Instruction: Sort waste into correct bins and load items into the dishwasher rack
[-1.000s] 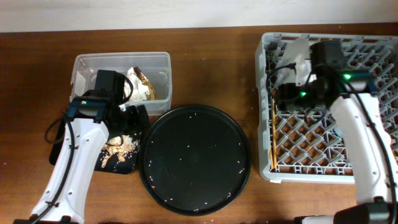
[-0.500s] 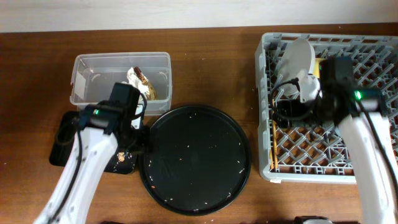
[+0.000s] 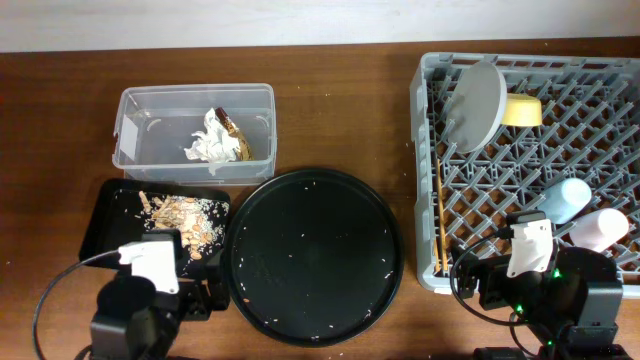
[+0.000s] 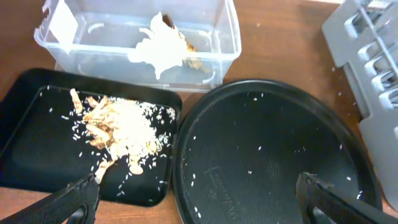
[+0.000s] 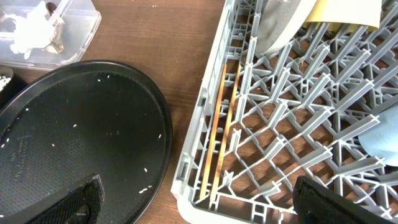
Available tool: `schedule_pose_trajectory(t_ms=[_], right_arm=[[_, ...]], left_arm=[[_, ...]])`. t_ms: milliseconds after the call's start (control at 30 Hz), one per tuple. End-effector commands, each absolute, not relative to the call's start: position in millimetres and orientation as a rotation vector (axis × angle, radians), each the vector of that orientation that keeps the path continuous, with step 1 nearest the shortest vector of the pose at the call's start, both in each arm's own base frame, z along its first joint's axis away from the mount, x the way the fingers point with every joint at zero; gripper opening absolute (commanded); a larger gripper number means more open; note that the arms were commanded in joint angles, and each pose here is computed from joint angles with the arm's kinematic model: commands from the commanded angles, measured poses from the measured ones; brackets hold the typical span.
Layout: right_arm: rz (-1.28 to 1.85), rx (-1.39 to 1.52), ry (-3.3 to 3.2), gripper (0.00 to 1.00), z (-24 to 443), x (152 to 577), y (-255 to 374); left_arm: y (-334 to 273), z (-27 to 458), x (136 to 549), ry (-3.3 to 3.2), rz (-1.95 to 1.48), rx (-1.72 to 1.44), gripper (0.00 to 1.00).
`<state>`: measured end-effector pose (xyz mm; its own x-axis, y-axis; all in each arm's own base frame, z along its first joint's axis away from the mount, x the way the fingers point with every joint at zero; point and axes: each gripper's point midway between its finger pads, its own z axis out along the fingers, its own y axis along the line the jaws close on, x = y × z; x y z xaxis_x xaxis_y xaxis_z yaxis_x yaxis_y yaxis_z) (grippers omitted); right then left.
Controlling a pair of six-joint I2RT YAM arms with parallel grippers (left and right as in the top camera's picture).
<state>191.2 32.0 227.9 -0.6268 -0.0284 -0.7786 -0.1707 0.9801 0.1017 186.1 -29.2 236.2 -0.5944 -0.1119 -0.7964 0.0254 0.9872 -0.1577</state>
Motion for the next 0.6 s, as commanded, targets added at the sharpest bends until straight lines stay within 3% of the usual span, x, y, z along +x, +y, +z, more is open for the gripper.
schedule_pose_trajectory(t_ms=[0, 567], right_arm=[[0.19, -0.119, 2.252, 0.98, 224.8, 191.7, 28.3], [0.122, -0.116, 2.078, 0.98, 217.4, 187.8, 22.0]], left_arm=[[-27.6, 233.1, 185.3, 2.202, -0.183, -0.074, 0.99], [-27.6, 232.7, 185.1, 2.204, -0.183, -0.074, 0.99]])
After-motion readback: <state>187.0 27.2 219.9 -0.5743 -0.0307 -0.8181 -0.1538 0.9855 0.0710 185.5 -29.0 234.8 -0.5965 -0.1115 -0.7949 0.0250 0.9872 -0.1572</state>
